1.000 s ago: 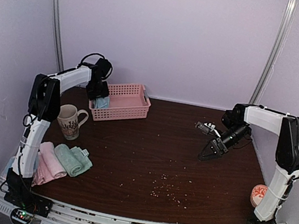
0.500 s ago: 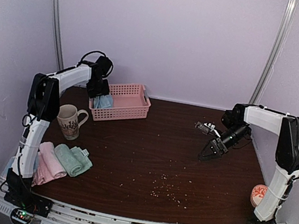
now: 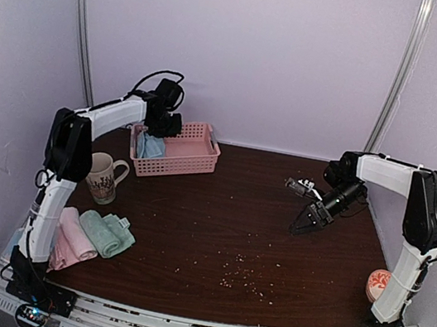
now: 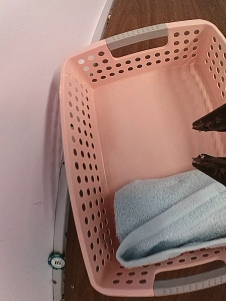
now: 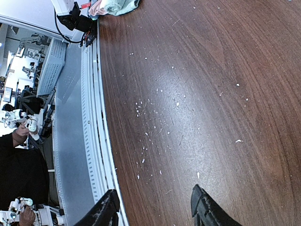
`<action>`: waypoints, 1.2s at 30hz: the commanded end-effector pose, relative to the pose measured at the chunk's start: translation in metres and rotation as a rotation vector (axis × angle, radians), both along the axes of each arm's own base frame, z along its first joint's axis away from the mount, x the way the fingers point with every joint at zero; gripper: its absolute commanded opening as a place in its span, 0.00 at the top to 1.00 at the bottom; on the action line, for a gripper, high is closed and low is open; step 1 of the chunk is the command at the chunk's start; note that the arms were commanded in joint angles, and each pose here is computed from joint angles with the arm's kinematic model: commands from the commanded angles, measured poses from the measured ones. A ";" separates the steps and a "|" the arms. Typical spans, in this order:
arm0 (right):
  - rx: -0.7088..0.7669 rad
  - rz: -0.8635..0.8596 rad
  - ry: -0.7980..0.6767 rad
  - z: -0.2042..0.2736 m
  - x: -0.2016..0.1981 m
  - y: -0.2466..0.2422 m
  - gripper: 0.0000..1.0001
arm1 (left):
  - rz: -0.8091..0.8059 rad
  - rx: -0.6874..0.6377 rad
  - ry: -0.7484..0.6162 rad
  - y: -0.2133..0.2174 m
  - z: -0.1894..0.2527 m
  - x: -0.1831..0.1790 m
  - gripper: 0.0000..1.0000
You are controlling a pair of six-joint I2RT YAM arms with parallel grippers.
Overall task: Roll the towels
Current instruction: Adjust the towel in the bin.
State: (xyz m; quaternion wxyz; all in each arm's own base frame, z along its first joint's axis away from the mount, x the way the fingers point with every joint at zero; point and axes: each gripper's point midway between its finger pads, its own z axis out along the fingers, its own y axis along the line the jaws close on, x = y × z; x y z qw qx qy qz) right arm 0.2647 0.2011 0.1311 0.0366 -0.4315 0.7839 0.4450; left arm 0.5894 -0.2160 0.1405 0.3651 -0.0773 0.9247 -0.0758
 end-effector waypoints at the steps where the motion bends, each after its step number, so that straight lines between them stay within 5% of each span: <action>1: 0.006 0.010 -0.007 0.005 -0.004 0.001 0.47 | -0.024 0.026 0.005 -0.007 -0.035 0.015 0.80; 6: 0.001 0.011 -0.004 0.004 -0.004 0.001 0.47 | -0.010 0.056 0.011 -0.007 -0.058 0.027 0.80; 17: -0.005 0.013 0.010 -0.001 -0.003 0.002 0.47 | 0.220 0.212 0.167 0.081 -0.091 0.005 0.76; 25: -0.008 0.018 0.004 0.000 -0.004 0.002 0.48 | 0.186 0.160 0.152 0.072 -0.089 0.009 0.76; 36: -0.042 0.013 -0.080 0.017 0.003 -0.002 0.48 | 0.085 0.103 -0.074 0.045 0.020 0.017 0.75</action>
